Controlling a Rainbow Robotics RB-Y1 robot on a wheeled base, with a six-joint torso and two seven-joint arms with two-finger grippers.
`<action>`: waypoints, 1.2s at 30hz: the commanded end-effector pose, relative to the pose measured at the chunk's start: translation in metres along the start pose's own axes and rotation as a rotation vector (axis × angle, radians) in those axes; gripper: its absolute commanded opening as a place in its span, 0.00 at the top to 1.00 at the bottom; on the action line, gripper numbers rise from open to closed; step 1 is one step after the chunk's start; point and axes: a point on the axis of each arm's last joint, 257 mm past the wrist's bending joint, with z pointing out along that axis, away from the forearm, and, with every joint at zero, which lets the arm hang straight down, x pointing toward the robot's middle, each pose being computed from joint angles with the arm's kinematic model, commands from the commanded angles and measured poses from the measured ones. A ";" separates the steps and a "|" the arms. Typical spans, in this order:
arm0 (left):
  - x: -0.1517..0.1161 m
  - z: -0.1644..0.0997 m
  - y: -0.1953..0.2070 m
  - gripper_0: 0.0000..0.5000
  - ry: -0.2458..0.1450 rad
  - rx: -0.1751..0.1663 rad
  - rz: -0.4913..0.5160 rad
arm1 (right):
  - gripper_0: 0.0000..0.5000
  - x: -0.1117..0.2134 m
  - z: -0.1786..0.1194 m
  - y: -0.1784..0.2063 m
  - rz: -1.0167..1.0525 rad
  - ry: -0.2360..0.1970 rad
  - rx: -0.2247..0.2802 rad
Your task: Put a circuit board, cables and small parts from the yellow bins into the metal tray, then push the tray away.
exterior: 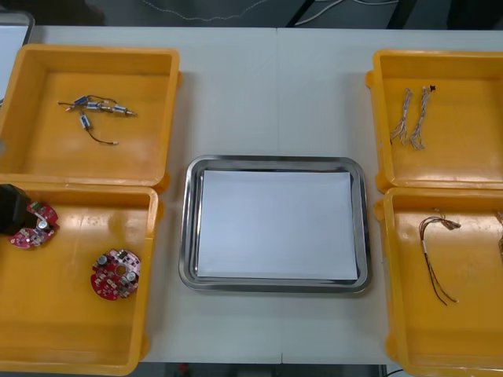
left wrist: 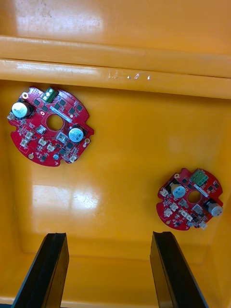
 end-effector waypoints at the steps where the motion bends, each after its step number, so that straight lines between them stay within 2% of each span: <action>1: -0.005 -0.008 0.009 0.00 -0.034 -0.024 0.072 | 0.00 -0.003 -0.008 -0.004 0.022 -0.032 0.011; 36: -0.005 -0.008 0.009 0.00 -0.034 -0.024 0.072 | 0.00 -0.003 -0.008 -0.004 0.022 -0.032 0.011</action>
